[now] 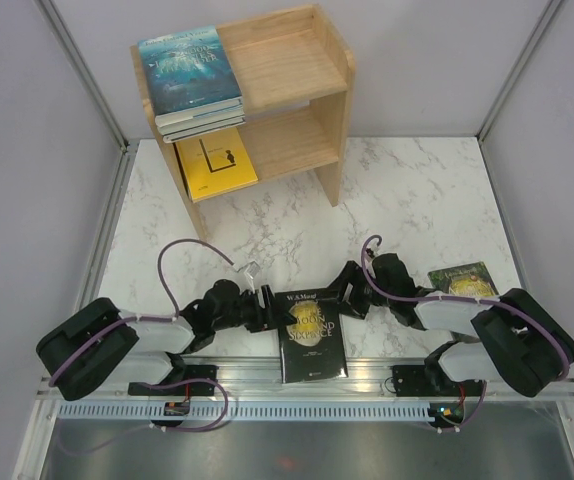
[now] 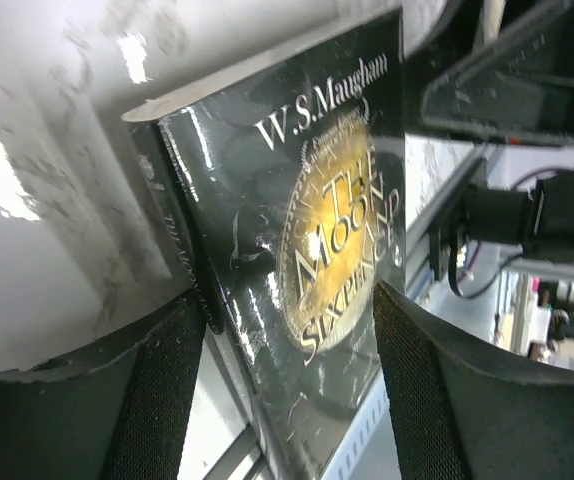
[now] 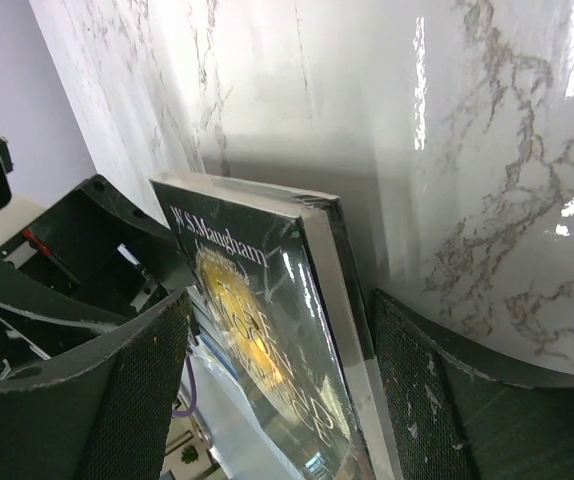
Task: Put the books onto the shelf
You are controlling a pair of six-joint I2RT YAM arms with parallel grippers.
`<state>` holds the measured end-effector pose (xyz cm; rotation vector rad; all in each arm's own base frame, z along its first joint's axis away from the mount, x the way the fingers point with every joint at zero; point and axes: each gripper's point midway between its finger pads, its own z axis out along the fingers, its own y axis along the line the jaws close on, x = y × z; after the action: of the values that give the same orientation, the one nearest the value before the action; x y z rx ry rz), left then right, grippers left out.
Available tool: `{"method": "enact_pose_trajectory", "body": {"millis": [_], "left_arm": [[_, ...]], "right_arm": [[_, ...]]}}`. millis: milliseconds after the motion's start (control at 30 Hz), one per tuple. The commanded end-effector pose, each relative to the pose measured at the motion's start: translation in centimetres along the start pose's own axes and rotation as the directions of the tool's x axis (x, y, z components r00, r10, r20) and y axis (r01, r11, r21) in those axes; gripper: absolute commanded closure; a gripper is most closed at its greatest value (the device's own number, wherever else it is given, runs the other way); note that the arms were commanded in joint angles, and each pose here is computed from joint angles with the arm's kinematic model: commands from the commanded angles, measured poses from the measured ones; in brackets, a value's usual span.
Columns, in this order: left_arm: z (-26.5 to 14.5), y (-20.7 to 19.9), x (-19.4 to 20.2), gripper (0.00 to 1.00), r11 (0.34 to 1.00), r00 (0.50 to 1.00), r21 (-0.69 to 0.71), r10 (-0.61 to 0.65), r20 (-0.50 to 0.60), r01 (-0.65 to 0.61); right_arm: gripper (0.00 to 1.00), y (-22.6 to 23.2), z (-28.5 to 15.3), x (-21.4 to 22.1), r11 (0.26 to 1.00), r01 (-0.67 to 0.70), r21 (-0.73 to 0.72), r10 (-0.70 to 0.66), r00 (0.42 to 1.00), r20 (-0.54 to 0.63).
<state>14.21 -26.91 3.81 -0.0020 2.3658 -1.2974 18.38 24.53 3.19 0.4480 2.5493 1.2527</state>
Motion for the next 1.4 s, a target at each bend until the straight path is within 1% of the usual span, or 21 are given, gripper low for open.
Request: {"method": "enact_pose_trajectory", "body": {"millis": [0, 167, 333, 433, 467, 533, 633, 667, 733, 767, 833, 867, 933, 1000, 1033, 1100, 1133, 1200, 1267, 1300, 1367], "left_arm": [[-0.9, -2.9, 1.9, 0.3, 0.984, 0.996, 0.174, 0.047, -0.077, -0.033], [-1.2, -3.6, 1.6, 0.35, 0.977, 0.997, 0.207, 0.056, -0.059, -0.042], [-1.6, -5.3, 0.7, 0.36, 0.959, 0.999, 0.282, 0.046, -0.01, -0.041], [-1.5, -6.1, 0.1, 0.35, 0.948, 0.999, 0.315, 0.04, 0.01, -0.041], [-1.4, -6.5, 0.0, 0.35, 0.945, 0.999, 0.325, 0.041, 0.011, -0.043], [-1.2, -7.0, -0.4, 0.35, 0.939, 0.999, 0.341, 0.042, 0.018, -0.045], [-1.1, -7.5, -0.6, 0.41, 0.93, 0.999, 0.366, 0.029, 0.023, -0.035], [-1.0, -7.3, -0.4, 0.45, 0.931, 1.0, 0.363, 0.022, 0.011, -0.025], [-0.9, -7.4, -0.4, 0.5, 0.929, 1.0, 0.369, 0.019, 0.01, -0.021], [-0.9, -7.5, -0.4, 0.58, 0.925, 1.0, 0.379, 0.016, 0.009, -0.018], [-0.8, -7.6, -0.4, 0.71, 0.921, 1.0, 0.388, 0.011, 0.009, -0.014], [-1.0, -8.1, -0.5, 0.83, 0.912, 1.0, 0.409, 0.009, 0.014, -0.014], [-0.9, -8.2, -0.5, 0.97, 0.91, 1.0, 0.414, -0.007, 0.01, 0.002], [-1.0, -8.4, -0.9, 0.98, 0.903, 0.999, 0.429, -0.032, 0.018, 0.022], [-1.2, -8.5, -0.8, 0.98, 0.898, 0.999, 0.439, -0.04, 0.02, 0.027], [-1.6, -8.8, -1.1, 0.98, 0.89, 0.997, 0.453, -0.066, 0.028, 0.046], [-1.9, -8.7, -1.3, 0.98, 0.89, 0.997, 0.453, -0.073, 0.037, 0.049], [-1.9, -8.0, -1.3, 0.98, 0.903, 0.995, 0.423, -0.095, 0.034, 0.072], [-2.7, -8.4, -2.0, 0.98, 0.9, 0.993, 0.431, -0.093, 0.068, 0.055], [-2.7, -7.7, -1.9, 0.98, 0.914, 0.993, 0.4, -0.102, 0.062, 0.069], [-3.9, -8.7, -3.2, 0.98, 0.907, 0.99, 0.421, -0.083, 0.116, 0.026]], "right_arm": [[0.22, -7.3, -0.4, 2.4, 0.968, -0.037, 0.249, 0.047, 0.998, -0.035], [0.23, -7.3, -0.2, 2.4, 0.969, -0.042, 0.243, 0.053, 0.998, -0.038], [0.23, -7.1, 0.0, 2.4, 0.974, -0.048, 0.22, 0.057, 0.998, -0.036], [0.26, -6.7, 0.1, 2.8, 0.981, -0.06, 0.184, 0.07, 0.996, -0.048], [0.29, -6.8, 0.2, 2.9, 0.98, -0.065, 0.187, 0.077, 0.996, -0.054], [0.3, -7.0, 0.2, 3.1, 0.98, -0.07, 0.188, 0.082, 0.995, -0.058], [0.31, -7.0, 0.1, 3.1, 0.98, -0.067, 0.186, 0.078, 0.995, -0.055], [0.31, -7.0, 0.1, 3.1, 0.98, -0.067, 0.186, 0.078, 0.995, -0.055], [0.32, -6.9, 0.1, 3.1, 0.982, -0.067, 0.179, 0.078, 0.996, -0.053], [0.32, -6.8, 0.1, 3.1, 0.982, -0.072, 0.173, 0.083, 0.995, -0.054], [0.33, -6.3, 0.2, 3.0, 0.986, -0.069, 0.149, 0.078, 0.996, -0.054], [0.33, -5.9, 0.2, 3.0, 0.988, -0.074, 0.135, 0.083, 0.995, -0.058], [0.34, -4.9, 0.2, 2.8, 0.994, -0.068, 0.081, 0.072, 0.996, -0.049], [0.29, -3.4, 0.0, 2.7, 0.998, -0.064, 0.017, 0.065, 0.996, -0.055], [0.19, -2.2, -0.2, 2.4, 0.999, -0.045, -0.028, 0.044, 0.998, -0.044], [0.05, -1.2, -0.5, 1.9, 0.998, -0.018, -0.055, 0.017, 1.0, -0.023], [0.02, -0.2, -1.0, 1.4, 0.998, 0.002, -0.064, -0.003, 1.0, -0.006], [0.02, 0.8, -1.6, 0.7, 0.997, 0.042, -0.063, -0.04, 0.999, 0.026], [0.02, 2.2, -2.7, -0.3, 0.993, 0.098, -0.058, -0.094, 0.993, 0.078], [0.02, 2.7, -3.2, -0.6, 0.991, 0.119, -0.063, -0.113, 0.989, 0.094], [0.02, 3.7, -4.1, -0.9, 0.985, 0.153, -0.073, -0.144, 0.982, 0.12]]}}
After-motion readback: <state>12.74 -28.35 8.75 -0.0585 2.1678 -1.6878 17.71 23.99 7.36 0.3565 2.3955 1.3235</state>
